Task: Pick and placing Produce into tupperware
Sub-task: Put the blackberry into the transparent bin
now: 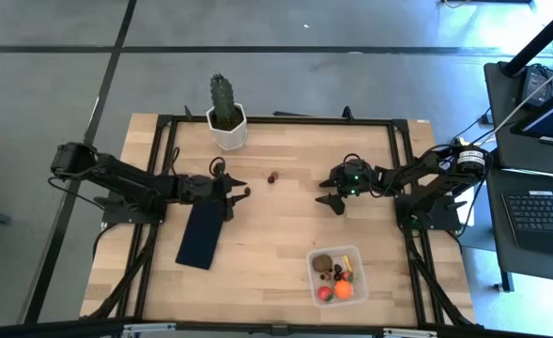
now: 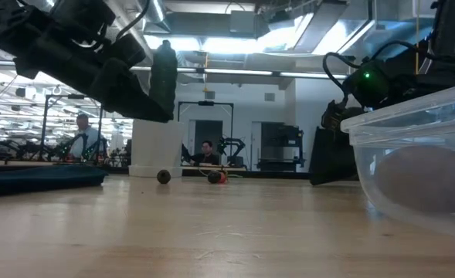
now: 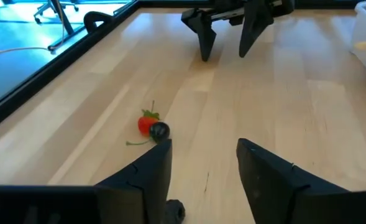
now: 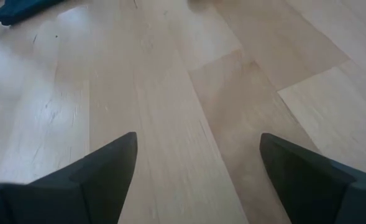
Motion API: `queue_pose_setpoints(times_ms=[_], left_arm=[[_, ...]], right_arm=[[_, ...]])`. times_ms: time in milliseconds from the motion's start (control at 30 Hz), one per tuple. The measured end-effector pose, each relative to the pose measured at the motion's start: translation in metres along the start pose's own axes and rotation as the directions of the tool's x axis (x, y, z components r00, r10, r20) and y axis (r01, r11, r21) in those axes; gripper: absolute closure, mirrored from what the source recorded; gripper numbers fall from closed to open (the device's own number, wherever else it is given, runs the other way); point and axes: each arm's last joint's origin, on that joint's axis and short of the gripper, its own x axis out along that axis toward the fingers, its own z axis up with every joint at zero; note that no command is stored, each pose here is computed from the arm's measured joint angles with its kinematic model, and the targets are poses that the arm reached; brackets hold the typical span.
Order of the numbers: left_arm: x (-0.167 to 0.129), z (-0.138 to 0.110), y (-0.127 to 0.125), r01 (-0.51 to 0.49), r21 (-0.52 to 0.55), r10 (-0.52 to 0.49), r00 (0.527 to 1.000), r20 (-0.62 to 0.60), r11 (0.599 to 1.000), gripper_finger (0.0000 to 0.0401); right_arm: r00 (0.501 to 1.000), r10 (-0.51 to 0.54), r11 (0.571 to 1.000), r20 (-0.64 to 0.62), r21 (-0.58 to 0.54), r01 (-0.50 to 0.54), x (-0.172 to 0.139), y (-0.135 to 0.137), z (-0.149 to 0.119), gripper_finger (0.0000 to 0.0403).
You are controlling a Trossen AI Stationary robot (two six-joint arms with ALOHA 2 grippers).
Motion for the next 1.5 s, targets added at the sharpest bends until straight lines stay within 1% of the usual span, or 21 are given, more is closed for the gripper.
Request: queue_pose_setpoints(times_ms=[100, 300, 433, 500, 667, 800, 867, 967, 1133, 1267, 1500], left_arm=[[0.0, 0.001, 0.0, 0.0, 0.001, 0.0, 1.0, 0.006, 1.0, 0.0208], [0.0, 0.001, 0.0, 0.0, -0.024, 0.0, 1.0, 0.014, 1.0, 0.0144], [0.0, 0.002, 0.002, -0.059, -0.029, 0.059, 0.998, 0.019, 0.998, 0.0113], [0.0, 0.001, 0.002, -0.063, -0.044, 0.064, 0.998, 0.018, 0.997, 0.0105], [0.0, 0.001, 0.001, -0.05, -0.048, 0.051, 0.999, 0.018, 0.998, 0.0102], [0.001, 0.002, 0.007, -0.116, -0.061, 0.118, 0.993, 0.017, 0.991, 0.0109], [0.002, 0.002, 0.011, -0.107, -0.09, 0.109, 0.994, 0.015, 0.99, 0.011], [0.005, 0.002, 0.018, -0.077, -0.148, 0.078, 0.997, 0.004, 0.986, 0.011], [0.014, -0.006, 0.022, -0.101, -0.155, 0.095, 0.995, -0.04, 0.983, 0.0108], [0.024, -0.012, 0.019, -0.074, -0.158, 0.07, 0.997, -0.031, 0.985, 0.0113], [0.042, -0.032, 0.017, -0.089, -0.153, 0.078, 0.994, -0.077, 0.984, 0.0115]], right_arm=[[1.0, 0.0, 1.0, 0.0, 0.0, 0.0, 0.0, 0.0, 0.0, 0.0063], [1.0, -0.002, 1.0, 0.002, 0.0, 0.002, 0.0, 0.0, 0.0, 0.0063], [1.0, -0.002, 1.0, 0.003, 0.0, 0.002, 0.0, 0.0, 0.0, 0.0063], [1.0, -0.002, 1.0, 0.003, 0.0, 0.002, 0.0, 0.0, 0.0, 0.0063], [1.0, -0.002, 1.0, 0.003, -0.006, 0.002, 0.0, 0.0, 0.0, 0.0063], [1.0, -0.002, 1.0, 0.003, -0.025, 0.002, 0.0, 0.0, 0.0, 0.0063], [1.0, -0.006, 1.0, 0.004, -0.025, 0.006, 0.0, 0.0, 0.0, 0.0063], [0.999, -0.039, 0.999, 0.012, -0.025, 0.039, 0.0, -0.001, 0.001, 0.0063], [0.998, -0.063, 0.998, 0.019, -0.025, 0.063, 0.0, -0.002, 0.001, 0.0063], [0.998, -0.062, 0.998, 0.018, -0.025, 0.063, 0.0, -0.002, 0.001, 0.0063], [0.998, -0.062, 0.998, 0.018, -0.026, 0.063, 0.0, -0.002, 0.001, 0.0063]])
